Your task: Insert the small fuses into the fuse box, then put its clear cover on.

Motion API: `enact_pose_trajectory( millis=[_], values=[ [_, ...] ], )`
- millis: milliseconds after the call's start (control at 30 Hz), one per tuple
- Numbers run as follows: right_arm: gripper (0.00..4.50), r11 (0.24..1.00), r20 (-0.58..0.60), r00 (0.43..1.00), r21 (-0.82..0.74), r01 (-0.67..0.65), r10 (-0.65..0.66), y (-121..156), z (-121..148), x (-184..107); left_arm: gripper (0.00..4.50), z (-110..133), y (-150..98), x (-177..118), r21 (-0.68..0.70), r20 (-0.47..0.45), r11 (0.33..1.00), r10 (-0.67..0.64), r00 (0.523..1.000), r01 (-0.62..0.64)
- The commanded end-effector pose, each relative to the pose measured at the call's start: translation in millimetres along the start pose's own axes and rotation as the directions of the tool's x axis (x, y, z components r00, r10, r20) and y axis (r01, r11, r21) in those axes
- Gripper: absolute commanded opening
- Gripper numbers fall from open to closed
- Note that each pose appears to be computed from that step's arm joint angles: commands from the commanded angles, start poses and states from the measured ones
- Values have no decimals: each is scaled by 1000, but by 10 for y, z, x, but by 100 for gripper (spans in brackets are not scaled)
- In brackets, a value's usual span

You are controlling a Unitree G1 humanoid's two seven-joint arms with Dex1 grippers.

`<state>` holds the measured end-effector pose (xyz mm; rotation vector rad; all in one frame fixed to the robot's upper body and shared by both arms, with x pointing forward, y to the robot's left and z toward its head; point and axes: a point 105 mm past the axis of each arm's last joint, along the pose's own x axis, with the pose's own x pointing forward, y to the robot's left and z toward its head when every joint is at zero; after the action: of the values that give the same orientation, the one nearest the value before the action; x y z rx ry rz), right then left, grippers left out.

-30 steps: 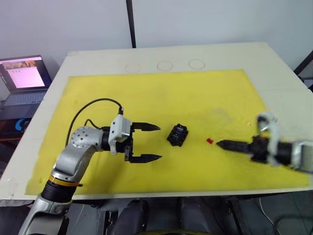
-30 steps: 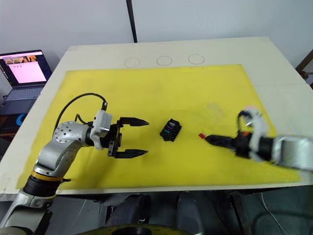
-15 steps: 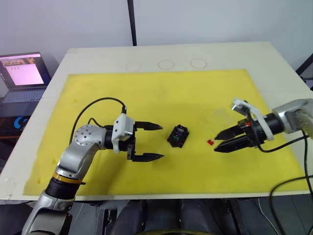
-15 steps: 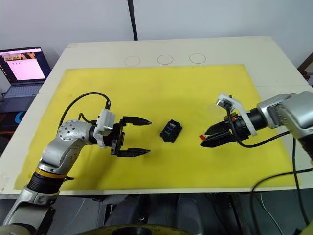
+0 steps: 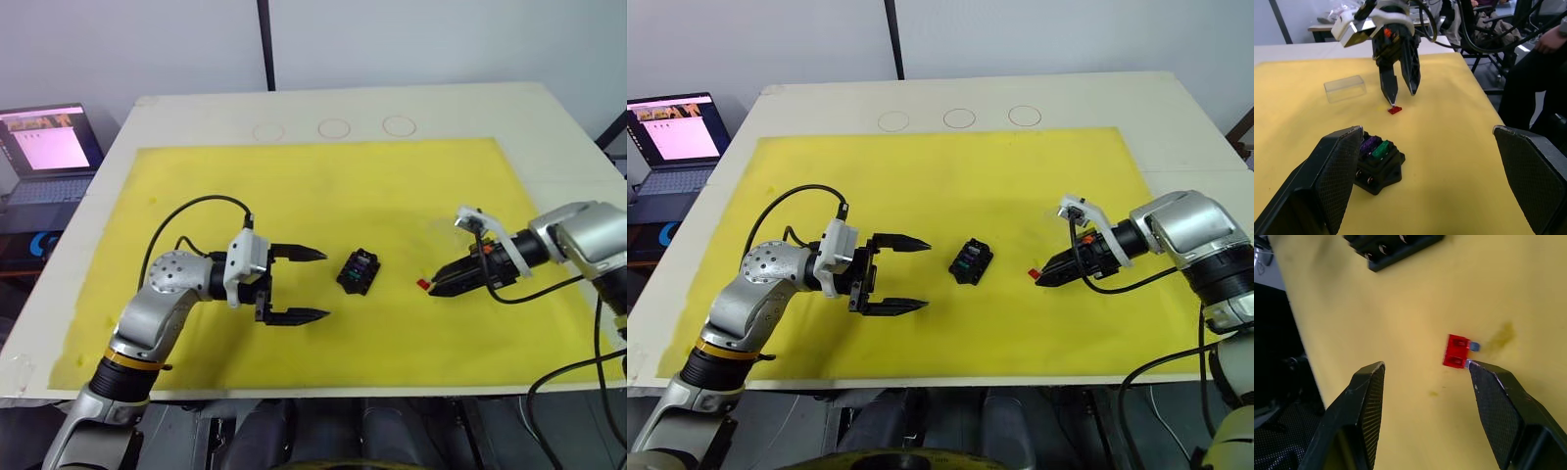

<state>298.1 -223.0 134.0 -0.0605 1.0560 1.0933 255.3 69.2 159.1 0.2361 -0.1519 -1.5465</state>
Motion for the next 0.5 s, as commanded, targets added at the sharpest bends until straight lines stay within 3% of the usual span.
enact_pose_trajectory(
  millis=[33, 333, 500],
  values=[
    [283, 1000, 36, 999, -27, 12, -11, -4, 124, -61, 450, 114, -29, -12, 43, 30, 999, -12, 999, 11],
    [283, 1000, 30, 999, 0, -9, 9, -19, 96, -82, 450, 100, -29, -20, 42, 24, 999, -13, 1000, 12],
    [283, 995, 87, 993, 53, -79, 74, 73, 183, -66, 450, 95, -30, -19, 43, 22, 999, -14, 1000, 13]
  ],
)
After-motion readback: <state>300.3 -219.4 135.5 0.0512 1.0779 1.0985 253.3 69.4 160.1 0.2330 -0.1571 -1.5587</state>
